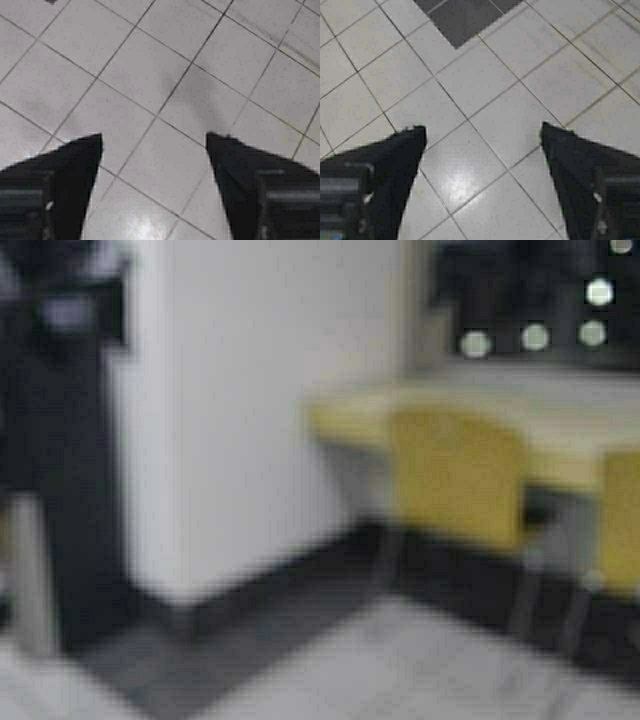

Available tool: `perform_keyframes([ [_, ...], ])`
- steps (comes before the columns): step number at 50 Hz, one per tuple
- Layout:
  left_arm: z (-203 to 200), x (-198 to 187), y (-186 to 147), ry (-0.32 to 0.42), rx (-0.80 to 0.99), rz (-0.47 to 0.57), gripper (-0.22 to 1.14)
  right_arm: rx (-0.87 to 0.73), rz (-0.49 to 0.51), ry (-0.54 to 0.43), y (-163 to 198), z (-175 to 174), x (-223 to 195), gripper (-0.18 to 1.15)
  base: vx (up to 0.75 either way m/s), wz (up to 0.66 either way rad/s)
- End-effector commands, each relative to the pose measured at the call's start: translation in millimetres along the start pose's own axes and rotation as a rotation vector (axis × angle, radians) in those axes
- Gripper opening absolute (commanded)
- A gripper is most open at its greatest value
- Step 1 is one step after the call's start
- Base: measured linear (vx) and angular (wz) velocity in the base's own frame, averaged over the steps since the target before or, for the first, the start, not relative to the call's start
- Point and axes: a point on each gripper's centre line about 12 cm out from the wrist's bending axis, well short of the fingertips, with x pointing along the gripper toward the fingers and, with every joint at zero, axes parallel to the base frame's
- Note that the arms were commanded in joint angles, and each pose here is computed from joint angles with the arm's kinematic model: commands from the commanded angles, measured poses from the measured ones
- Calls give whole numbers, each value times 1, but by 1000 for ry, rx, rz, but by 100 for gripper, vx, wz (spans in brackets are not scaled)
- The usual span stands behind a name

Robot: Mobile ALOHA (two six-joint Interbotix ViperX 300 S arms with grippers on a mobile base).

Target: Push the chairs under the table

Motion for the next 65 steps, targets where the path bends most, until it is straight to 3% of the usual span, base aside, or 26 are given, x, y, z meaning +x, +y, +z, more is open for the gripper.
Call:
perform_keyframes([
  [1, 8, -3, -2, -21, -8, -6, 96, -11, -4, -30, -2, 8, -3, 100, -33, -10],
  [15, 0, 7, -1, 24, -18, -2, 96, -11, -18, 16, -5, -2, 18, 100, -35, -18],
  [49, 3, 13, 0, 18, -11, 3, 96, 9, -43, 42, -17, -7, 19, 100, -28, -13],
  [65, -7, 28, 2, 85, -14, 12, 96, 16, -54, 66, -21, -16, 23, 100, -13, -23],
])
